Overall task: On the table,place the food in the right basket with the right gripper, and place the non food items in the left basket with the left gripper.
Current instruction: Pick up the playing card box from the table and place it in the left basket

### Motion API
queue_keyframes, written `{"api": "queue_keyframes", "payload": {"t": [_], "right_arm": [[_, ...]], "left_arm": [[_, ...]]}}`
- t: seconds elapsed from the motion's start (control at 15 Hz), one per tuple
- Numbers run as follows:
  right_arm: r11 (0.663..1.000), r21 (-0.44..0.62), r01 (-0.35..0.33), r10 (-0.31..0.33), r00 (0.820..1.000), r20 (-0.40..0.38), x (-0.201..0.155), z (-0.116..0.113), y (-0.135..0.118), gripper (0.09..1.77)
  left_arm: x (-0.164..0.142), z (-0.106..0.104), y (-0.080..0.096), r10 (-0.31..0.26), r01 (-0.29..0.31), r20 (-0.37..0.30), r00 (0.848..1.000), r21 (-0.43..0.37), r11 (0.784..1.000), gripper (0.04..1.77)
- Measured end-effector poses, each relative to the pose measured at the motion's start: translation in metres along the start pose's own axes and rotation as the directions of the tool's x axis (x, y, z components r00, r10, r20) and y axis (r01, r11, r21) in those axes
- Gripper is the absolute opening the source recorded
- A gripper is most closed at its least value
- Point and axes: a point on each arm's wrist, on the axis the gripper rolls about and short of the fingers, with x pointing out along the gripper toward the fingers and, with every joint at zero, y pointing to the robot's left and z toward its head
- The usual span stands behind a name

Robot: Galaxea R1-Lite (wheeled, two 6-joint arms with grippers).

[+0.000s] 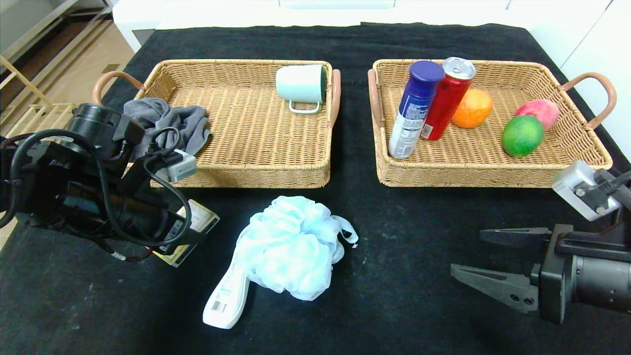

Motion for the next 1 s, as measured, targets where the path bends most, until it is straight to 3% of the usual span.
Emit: {"api": "queue_keyframes", "payload": {"t": [0.33,0.53,0.87,1.0], "right_arm": [[1.000,0.003,-0.002,0.002,1.000,-0.009,0.002,-0.001,0.000,1.71],[1.000,0.006,-0.001,0.001,1.000,-0.019,0.005,-0.003,-0.001,1.71],[1.000,0.007,-0.003,0.003,1.000,-0.022,0.006,-0.003,-0.001,1.71],[1.000,0.008,-0.003,0.003,1.000,-0.024,0.006,-0.003,-0.001,1.71]], "left_arm": [[-0.008,0.000,-0.001,-0.007,0.007,0.019,1.000,0.000,1.000,1.04],[-0.028,0.001,-0.001,-0.022,0.025,0.087,0.996,-0.028,0.999,1.04],[-0.067,-0.002,0.004,0.023,0.002,0.195,0.980,-0.128,0.992,1.03],[-0.081,0.003,0.006,0.043,-0.003,0.248,0.968,-0.157,0.988,1.03]]}}
